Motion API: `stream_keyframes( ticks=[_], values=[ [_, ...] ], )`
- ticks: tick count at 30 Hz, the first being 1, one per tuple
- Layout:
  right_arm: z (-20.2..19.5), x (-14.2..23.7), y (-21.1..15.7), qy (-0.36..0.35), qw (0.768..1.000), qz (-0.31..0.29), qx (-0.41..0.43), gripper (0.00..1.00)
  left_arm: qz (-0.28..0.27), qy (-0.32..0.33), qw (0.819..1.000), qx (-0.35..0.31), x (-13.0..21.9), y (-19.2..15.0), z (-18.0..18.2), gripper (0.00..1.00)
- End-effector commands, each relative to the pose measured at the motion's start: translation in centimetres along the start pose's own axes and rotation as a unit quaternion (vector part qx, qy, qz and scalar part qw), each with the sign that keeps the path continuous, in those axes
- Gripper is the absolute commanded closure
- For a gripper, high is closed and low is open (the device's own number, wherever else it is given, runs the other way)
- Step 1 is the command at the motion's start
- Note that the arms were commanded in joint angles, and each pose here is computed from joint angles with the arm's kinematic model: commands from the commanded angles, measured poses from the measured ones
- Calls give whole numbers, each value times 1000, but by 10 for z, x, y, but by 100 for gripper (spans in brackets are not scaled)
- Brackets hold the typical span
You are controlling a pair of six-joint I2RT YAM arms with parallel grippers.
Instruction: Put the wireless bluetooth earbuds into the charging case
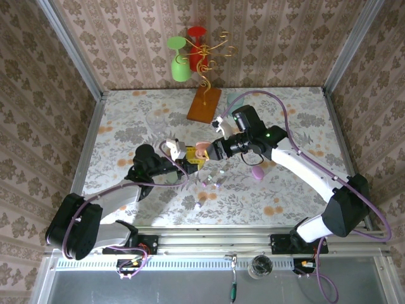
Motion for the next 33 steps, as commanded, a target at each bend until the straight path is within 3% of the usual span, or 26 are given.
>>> stream_keyframes(
  ticks=[1, 12, 23, 33],
  values=[
    [3, 10, 6, -3, 1000, -14, 0, 61, -20, -13, 999, -28, 2, 12, -10, 71],
    [-2, 54, 27, -29, 995, -93, 5, 29, -19, -6, 999, -32, 3, 9, -8, 71],
    [-22, 30, 50, -29, 997, -59, -40, 24, -10, -11, 998, -55, 3, 15, -14, 71],
    [-23, 11, 35, -14, 999, -12, -40, 21, -35, 21, 997, -68, 4, 27, -6, 71]
  ],
)
Point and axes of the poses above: each hand's point on the last joint's axis, 136 mm out from that joint toward the fingers, its own x axis back along the fingers, its own z axis along the line the jaws close on, y = z × x, the point moved 2 cm from there along x, back along the fingers, and after that the axes turned 14 degrees about x, right-handed, at the moved point
